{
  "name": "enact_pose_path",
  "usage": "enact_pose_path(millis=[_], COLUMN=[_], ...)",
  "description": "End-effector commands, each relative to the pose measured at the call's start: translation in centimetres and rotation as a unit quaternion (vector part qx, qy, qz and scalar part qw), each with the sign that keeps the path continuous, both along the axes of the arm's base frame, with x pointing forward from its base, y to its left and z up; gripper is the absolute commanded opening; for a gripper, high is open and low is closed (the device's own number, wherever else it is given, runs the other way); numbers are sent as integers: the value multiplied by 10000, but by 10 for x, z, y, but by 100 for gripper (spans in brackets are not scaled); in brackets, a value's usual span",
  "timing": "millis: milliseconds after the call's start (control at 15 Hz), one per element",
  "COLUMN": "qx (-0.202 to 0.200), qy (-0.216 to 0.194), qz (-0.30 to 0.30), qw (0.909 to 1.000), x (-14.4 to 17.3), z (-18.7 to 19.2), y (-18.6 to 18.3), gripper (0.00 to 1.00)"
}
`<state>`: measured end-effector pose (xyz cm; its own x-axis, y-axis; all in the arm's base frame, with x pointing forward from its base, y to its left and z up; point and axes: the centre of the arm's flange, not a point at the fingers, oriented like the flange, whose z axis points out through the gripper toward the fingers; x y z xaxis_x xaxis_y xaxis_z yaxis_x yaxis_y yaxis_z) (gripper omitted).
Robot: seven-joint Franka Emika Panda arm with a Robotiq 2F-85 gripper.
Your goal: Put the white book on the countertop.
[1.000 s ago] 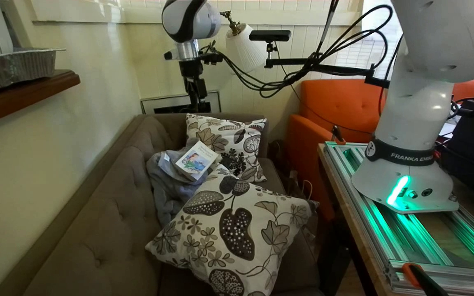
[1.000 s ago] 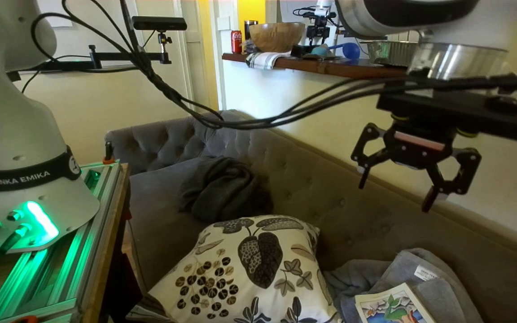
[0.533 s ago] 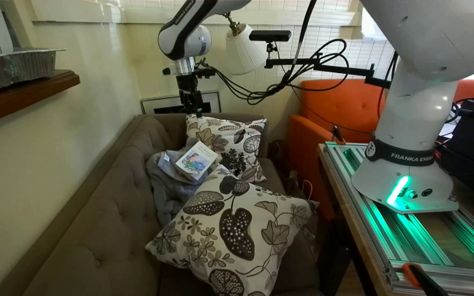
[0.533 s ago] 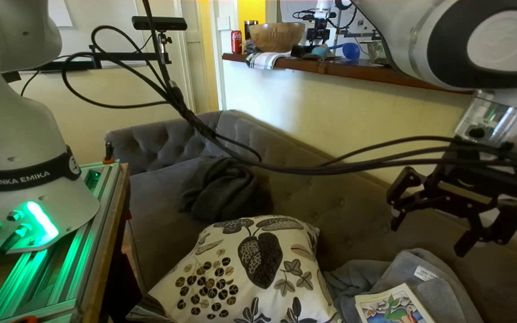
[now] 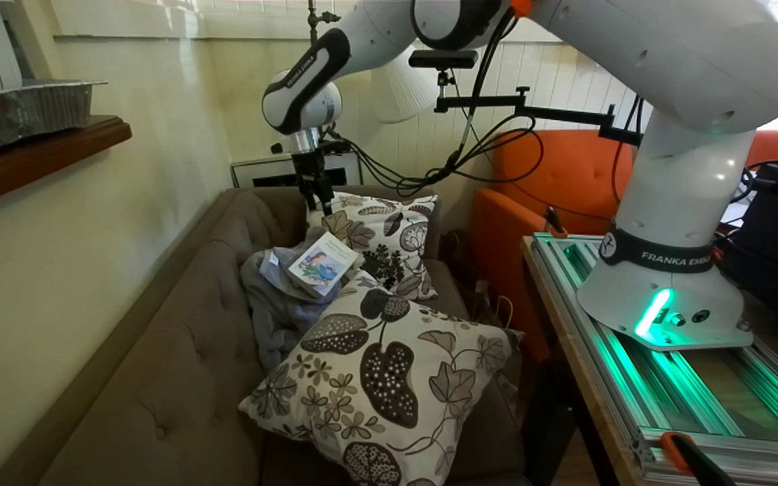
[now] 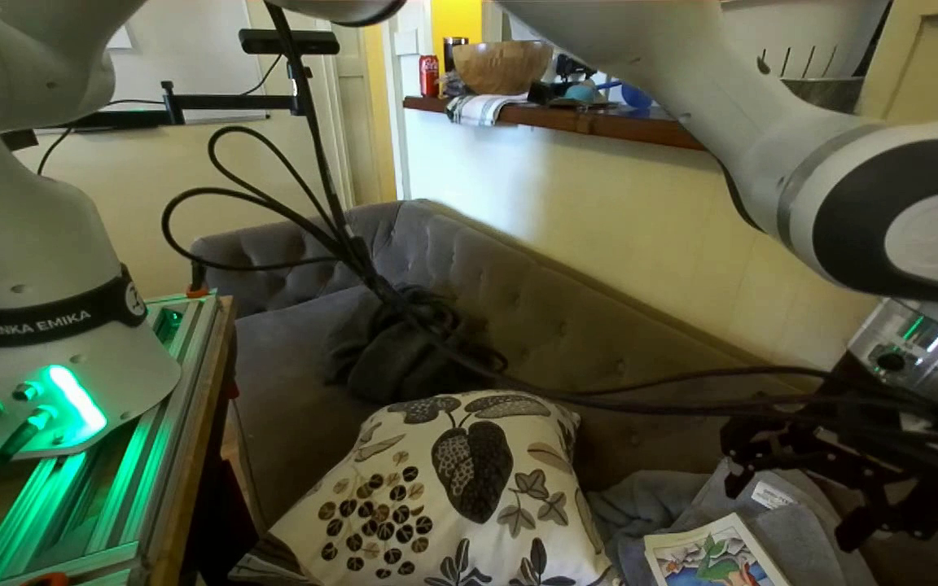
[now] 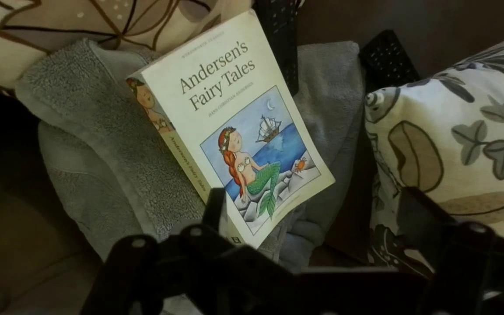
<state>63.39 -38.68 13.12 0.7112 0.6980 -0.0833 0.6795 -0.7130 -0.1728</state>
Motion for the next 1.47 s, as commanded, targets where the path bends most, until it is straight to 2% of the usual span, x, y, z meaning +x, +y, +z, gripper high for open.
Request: enact_pose_path(millis=[0,200,267,533,867,1400], qx=[-4,-26,-137,-173,-358,-233], qy=[3,-26,-5,-60,-281,-402], qz=[-12,-18,-60,24,175,294], qw=[10000,10000,9999,9998,9988,9985], x=[0,3,8,24,33,37], z=[-5,-6,-16,-41,-71,-110], y=[-1,-3,-7,-20,-33,-55], gripper=[100,100,100,100,100,100])
